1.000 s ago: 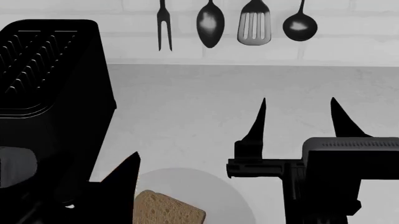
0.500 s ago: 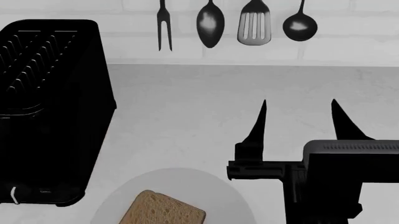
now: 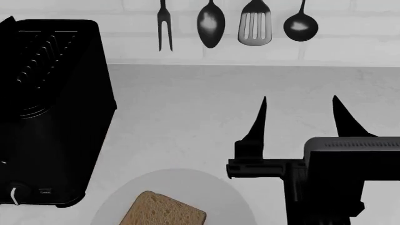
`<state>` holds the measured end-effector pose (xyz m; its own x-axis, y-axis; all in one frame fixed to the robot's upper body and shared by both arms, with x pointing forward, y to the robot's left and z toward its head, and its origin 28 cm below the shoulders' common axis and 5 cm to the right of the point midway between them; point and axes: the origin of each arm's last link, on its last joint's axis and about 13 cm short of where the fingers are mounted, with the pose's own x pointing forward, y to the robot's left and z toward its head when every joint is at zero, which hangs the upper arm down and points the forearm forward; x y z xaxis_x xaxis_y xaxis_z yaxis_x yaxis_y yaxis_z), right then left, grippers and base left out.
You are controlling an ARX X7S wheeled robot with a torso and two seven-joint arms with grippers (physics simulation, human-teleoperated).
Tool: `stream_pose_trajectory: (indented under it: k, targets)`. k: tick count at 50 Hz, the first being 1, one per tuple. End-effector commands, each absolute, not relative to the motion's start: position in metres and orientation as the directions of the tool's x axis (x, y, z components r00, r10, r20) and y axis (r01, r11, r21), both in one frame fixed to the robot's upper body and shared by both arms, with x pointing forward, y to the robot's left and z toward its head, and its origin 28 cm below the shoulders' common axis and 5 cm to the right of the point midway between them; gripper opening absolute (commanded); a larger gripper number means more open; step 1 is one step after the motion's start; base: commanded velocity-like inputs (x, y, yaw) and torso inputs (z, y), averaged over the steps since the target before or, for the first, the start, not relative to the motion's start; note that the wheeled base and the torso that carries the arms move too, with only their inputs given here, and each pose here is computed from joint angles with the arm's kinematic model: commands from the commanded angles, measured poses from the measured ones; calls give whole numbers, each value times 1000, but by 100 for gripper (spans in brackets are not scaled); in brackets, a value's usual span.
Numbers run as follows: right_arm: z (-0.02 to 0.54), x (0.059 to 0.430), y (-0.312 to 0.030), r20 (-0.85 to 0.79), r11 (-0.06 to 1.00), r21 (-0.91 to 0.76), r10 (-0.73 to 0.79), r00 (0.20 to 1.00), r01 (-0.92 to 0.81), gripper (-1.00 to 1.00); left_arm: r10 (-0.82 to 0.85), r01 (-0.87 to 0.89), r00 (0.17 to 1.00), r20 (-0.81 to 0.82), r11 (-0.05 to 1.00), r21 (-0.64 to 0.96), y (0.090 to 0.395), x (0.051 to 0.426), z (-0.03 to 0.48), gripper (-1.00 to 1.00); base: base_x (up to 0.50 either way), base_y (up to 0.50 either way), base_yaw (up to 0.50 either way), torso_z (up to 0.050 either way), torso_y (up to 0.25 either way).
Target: Place the toasted item on a plate.
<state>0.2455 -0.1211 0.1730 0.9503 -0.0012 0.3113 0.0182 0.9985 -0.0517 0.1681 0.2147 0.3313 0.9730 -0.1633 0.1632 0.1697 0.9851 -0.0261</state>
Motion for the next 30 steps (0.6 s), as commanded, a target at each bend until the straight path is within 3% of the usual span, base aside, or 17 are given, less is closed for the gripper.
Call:
stream_pose_trajectory:
  k: [1, 30]
  targets:
    - [182, 240, -124, 322, 997, -76, 2, 947, 23, 100, -120, 121, 978, 169, 993, 8, 228, 177, 345, 100, 0, 0, 0, 0, 0]
    - [260, 197, -166, 449, 966, -166, -106, 887, 200, 100, -33, 29, 983, 182, 999, 24, 247, 170, 347, 100, 0, 0, 0, 0, 0]
